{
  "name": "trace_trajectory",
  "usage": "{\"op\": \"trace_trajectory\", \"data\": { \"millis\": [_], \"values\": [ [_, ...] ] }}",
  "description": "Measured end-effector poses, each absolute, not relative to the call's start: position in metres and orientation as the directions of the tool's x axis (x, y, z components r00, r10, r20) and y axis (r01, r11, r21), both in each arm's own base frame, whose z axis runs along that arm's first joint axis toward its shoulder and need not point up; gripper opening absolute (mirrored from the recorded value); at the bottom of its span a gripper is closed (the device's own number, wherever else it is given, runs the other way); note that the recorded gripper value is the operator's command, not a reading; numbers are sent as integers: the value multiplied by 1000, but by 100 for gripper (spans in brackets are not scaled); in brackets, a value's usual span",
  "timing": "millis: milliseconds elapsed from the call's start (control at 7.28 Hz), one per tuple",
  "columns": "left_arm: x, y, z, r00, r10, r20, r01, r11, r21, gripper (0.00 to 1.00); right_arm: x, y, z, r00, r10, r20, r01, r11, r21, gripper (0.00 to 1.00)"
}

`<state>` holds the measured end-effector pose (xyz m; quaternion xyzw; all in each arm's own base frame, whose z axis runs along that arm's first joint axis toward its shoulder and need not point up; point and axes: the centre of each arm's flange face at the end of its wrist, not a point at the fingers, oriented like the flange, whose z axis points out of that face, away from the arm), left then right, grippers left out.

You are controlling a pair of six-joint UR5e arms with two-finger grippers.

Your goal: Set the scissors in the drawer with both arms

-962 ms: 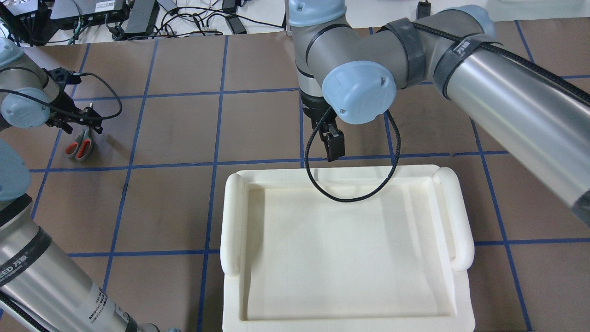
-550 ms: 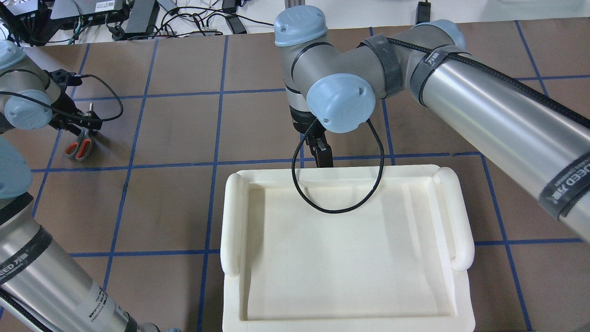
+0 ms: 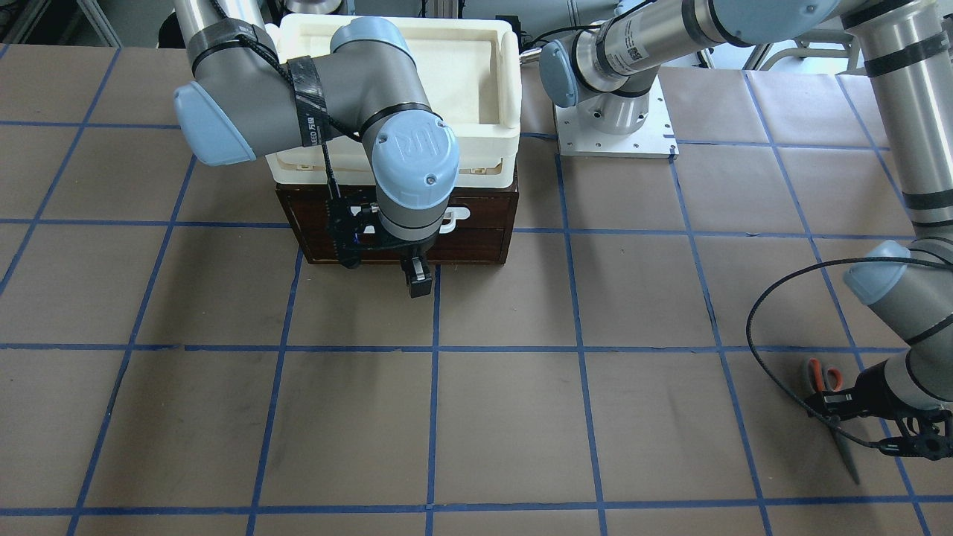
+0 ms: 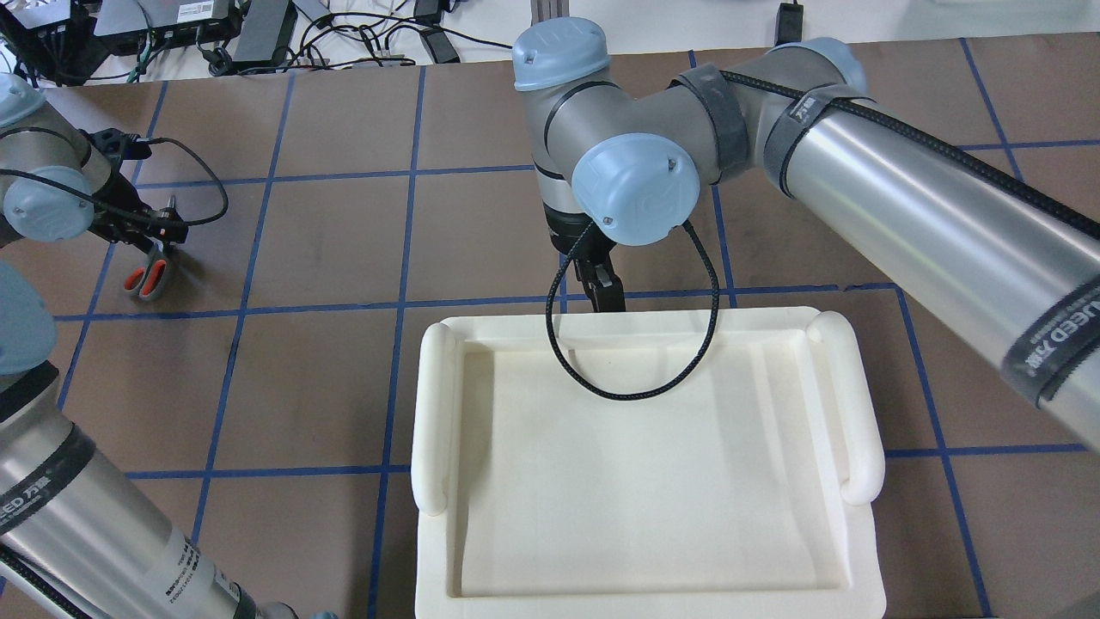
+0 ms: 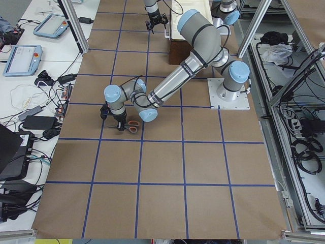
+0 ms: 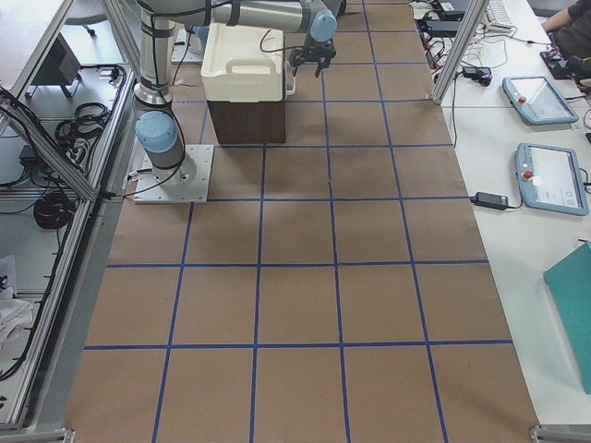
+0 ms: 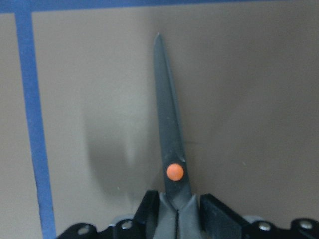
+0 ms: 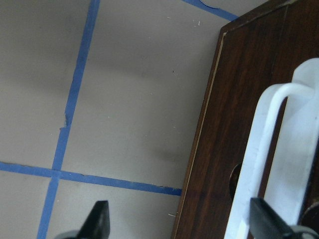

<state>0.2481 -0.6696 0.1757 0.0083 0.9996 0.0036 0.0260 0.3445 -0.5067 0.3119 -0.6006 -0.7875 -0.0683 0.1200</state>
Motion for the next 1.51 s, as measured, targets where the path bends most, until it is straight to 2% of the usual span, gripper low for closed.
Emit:
{"op": "trace_trajectory", "data": {
  "millis": [687, 962, 1237, 1511],
  "values": [
    [247, -669, 195, -998, 19, -63, 20, 1000, -12, 10, 346, -503, 311, -247, 922, 297, 966, 260, -4, 100],
    [237, -667, 221, -997, 45, -63, 46, 999, -13, 10, 347, -501, 309, -249, 916, 314, 966, 259, 8, 100],
    [202, -658, 283, -995, 91, -48, 91, 996, -4, 10, 347, -499, 306, -254, 911, 326, 964, 265, 10, 100],
    [141, -638, 365, -968, 245, -55, 246, 969, -8, 10, 347, -500, 300, -254, 907, 337, 964, 267, 8, 100]
  ]
}}
